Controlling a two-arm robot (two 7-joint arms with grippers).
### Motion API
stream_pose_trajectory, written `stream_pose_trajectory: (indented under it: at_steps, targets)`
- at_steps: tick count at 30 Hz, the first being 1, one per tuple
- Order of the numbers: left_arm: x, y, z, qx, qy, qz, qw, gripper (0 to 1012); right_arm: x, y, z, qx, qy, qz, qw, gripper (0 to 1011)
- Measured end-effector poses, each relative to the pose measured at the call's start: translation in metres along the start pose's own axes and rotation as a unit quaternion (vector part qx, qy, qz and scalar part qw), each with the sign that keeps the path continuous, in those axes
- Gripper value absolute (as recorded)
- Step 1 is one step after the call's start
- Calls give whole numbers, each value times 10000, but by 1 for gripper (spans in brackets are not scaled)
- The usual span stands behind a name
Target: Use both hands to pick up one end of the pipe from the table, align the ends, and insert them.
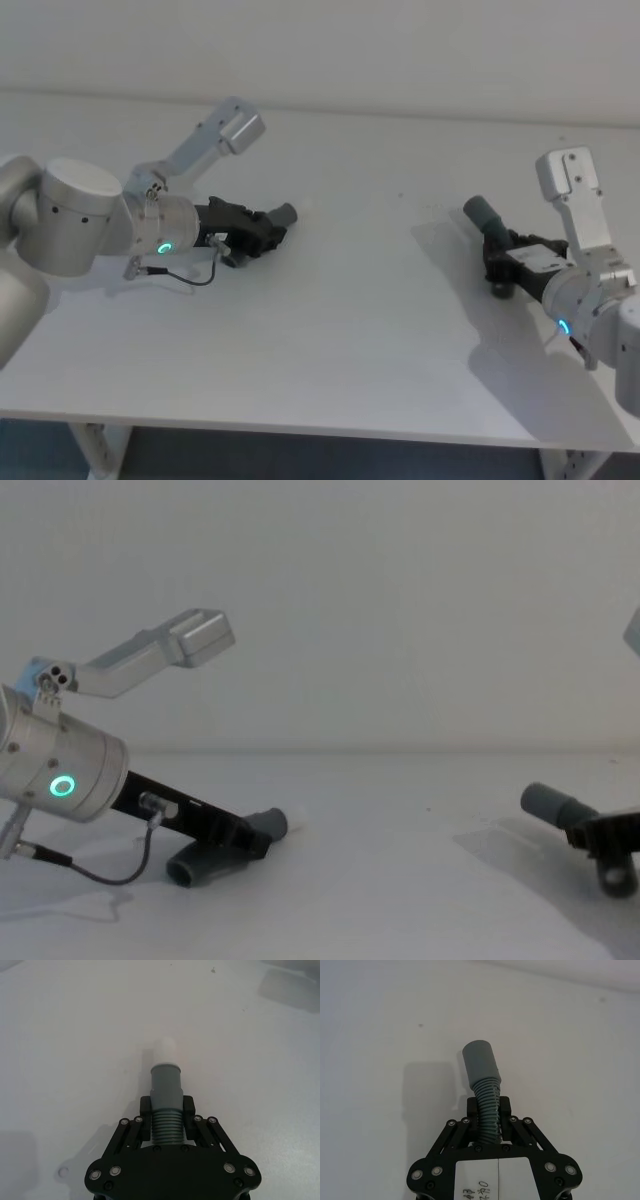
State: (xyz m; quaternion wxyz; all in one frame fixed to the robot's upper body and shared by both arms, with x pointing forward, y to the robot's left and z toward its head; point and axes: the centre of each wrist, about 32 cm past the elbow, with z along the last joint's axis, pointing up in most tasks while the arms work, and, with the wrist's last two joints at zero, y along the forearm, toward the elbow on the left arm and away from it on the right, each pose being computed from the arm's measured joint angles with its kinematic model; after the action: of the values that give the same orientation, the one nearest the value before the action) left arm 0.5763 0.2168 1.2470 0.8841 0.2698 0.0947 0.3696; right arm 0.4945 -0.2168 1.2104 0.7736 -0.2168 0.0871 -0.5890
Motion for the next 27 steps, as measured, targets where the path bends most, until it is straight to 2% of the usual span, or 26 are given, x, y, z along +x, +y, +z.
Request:
stream_pose_trajectory:
  at_steps: [3, 4, 5, 8, 10, 14, 16, 17, 23, 27]
  targets:
    - [-23, 21, 47, -31, -83, 70, 9999, 360, 6, -17, -3, 183, -45, 11, 9998, 239]
    - [-34, 42, 85, -75, -141, 107, 9998, 360, 13, -27, -1, 291, -64, 15, 9996, 240]
    - [-34, 42, 85, -75, -141, 107, 9998, 360, 17, -33, 0, 321, -69, 15, 9995, 240]
    - [-50, 100, 172, -173, -281, 202, 9993, 360, 42, -59, 11, 540, -107, 39, 9985, 239]
    - [-55, 123, 203, -202, -344, 239, 9989, 360, 70, -81, 19, 715, -145, 69, 9973, 239]
    - [-58, 198, 291, -307, -567, 304, 9975, 360, 134, -112, 28, 984, -232, 149, 9948, 239]
    - [-54, 228, 322, -350, -679, 295, 9966, 360, 178, -129, 32, 1135, -294, 233, 9928, 239]
    - [-54, 228, 322, -350, -679, 295, 9966, 360, 193, -133, 32, 1178, -312, 260, 9922, 240]
    - [-18, 311, 383, -465, -1057, 138, 9932, 360, 298, -162, 32, 1462, -459, 512, 9869, 239]
    - [12, 347, 401, -511, -1254, 2, 9908, 360, 397, -172, 24, 1680, -620, 777, 9808, 239]
